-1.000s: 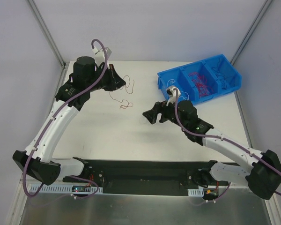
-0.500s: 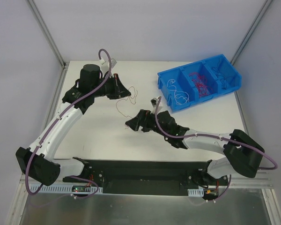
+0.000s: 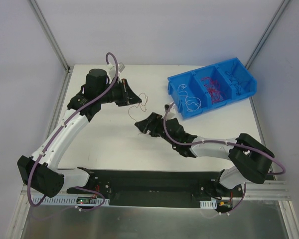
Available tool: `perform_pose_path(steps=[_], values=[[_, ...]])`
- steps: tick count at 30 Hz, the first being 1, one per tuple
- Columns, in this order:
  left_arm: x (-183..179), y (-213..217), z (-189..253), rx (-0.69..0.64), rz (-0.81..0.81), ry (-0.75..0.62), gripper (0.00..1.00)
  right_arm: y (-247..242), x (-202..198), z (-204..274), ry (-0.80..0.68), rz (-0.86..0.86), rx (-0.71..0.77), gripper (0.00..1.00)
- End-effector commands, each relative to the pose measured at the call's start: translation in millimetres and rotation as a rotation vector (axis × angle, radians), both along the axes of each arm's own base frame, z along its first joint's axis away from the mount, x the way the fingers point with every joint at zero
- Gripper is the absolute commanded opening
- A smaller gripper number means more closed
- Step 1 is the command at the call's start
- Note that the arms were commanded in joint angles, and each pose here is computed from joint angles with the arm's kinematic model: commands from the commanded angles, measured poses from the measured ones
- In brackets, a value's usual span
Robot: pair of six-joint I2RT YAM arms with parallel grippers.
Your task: Untangle the cables
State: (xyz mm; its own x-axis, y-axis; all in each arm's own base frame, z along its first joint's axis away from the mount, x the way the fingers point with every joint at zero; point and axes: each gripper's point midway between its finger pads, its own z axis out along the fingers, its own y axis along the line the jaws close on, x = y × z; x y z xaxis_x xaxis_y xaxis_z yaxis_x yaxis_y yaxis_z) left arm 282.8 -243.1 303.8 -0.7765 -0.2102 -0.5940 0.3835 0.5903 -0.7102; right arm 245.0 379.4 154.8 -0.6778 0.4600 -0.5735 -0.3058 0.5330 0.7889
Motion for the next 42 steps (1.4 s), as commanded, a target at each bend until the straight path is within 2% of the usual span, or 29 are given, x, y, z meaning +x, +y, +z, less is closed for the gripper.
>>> perform_pose_path(steps=[1,13,16,27,32,35,38,42], values=[[-5,-6,12,-0.048,-0.035,-0.017,0.00,-16,6,8,0.021,-0.094,0.020,0.85],[-6,-6,14,-0.052,-0.040,-0.024,0.00,-22,3,-8,0.056,-0.103,-0.020,0.83],[-6,-6,15,-0.054,-0.044,-0.025,0.00,-24,4,-19,0.065,-0.107,-0.071,0.89],[-7,-8,14,-0.061,-0.057,-0.018,0.00,-26,7,-28,0.038,-0.089,-0.185,0.96],[-8,-10,12,-0.063,-0.061,-0.009,0.00,-19,10,-19,0.005,-0.068,-0.133,0.96],[-8,-10,12,-0.068,-0.063,-0.004,0.00,-7,11,-9,-0.011,-0.040,-0.075,0.93],[-8,-11,11,-0.068,-0.064,-0.003,0.00,4,12,-3,0.001,-0.021,-0.021,0.86],[-7,-11,11,-0.070,-0.066,0.001,0.00,8,14,-3,0.030,-0.024,0.031,0.67]])
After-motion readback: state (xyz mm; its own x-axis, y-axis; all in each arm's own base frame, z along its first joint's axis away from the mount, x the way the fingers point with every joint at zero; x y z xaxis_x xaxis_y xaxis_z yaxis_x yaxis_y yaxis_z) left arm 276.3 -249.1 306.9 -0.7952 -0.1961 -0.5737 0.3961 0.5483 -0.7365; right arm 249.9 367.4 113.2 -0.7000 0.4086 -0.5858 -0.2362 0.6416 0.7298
